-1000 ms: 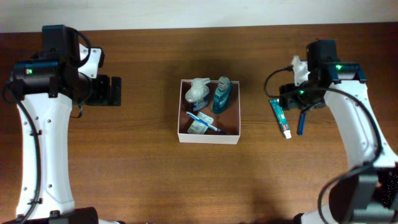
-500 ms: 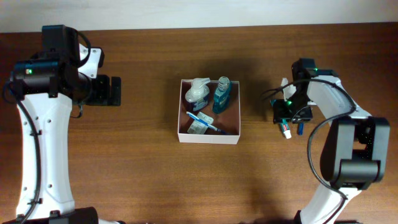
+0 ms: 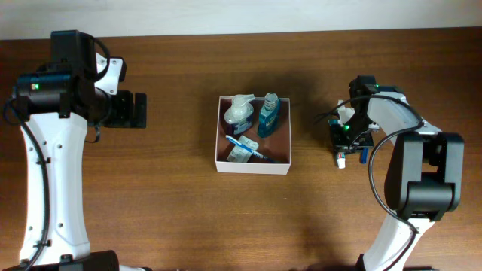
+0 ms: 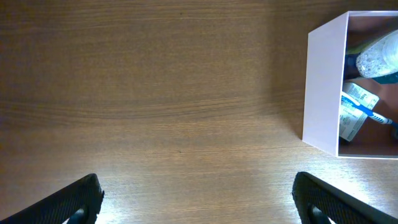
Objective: Pack container
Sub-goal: 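Move the right gripper to the teal toothpaste tube and grasp it, then lower the toothpaste tube into the box and open the gripper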
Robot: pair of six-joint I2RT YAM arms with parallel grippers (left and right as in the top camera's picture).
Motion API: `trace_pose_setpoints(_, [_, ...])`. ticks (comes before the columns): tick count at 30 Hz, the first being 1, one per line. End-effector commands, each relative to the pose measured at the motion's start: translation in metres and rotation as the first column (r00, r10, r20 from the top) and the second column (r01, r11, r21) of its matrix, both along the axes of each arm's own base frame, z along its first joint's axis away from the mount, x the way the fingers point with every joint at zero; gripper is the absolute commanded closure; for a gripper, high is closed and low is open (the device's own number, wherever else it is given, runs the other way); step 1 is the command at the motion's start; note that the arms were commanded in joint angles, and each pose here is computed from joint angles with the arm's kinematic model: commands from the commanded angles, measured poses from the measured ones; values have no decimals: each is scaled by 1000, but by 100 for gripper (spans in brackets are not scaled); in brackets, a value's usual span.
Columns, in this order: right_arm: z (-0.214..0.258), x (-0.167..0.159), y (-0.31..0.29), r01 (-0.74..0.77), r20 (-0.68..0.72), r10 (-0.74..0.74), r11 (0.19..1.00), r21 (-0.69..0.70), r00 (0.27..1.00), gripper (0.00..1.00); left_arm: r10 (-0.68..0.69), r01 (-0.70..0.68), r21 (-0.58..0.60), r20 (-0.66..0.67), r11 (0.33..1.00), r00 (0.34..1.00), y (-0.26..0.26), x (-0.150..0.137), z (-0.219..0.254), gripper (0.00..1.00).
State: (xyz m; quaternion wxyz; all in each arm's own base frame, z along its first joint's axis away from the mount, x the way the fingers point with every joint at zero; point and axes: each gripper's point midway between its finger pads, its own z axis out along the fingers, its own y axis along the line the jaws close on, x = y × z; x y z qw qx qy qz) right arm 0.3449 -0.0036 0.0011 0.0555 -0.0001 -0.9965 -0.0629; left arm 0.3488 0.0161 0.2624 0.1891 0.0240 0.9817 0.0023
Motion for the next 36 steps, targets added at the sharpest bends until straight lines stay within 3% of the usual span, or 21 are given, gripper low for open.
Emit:
trace_pose_setpoints(1, [-4,-8,1,11,-36,-11,1000,11,999,87,13,-13,-7,36,1000,999,0,-2,12,0])
trace_pose_setpoints(8, [46,-3,1,18,71,-18,1000,4,997,92,13,-13,-7,36,1000,999,0,-2,12,0])
trace_pose_setpoints(15, [152,-18,37,-51,304,15,993,109,952,95,13,-13,-7,36,1000,999,0,-2,12,0])
trace_pose_setpoints(19, [214,-44,81,-196,475,99,968,159,875,94,13,-13,-7,36,1000,999,0,-2,12,0])
trace_pose_setpoints(22, [250,-76,130,-451,606,306,887,98,734,96,13,-13,-7,36,1000,999,0,-2,12,0])
trace_pose_setpoints(27, [247,-99,174,-689,622,536,725,6,570,96,13,-13,-7,36,1000,999,0,-2,12,0])
trace_pose_setpoints(31, [222,-95,192,-802,559,698,590,-95,447,96,13,-13,-7,36,1000,999,0,-2,12,0])
trace_pose_setpoints(36, [184,-48,187,-763,460,764,598,-245,452,96,13,-13,-7,36,1000,999,0,-2,12,0])
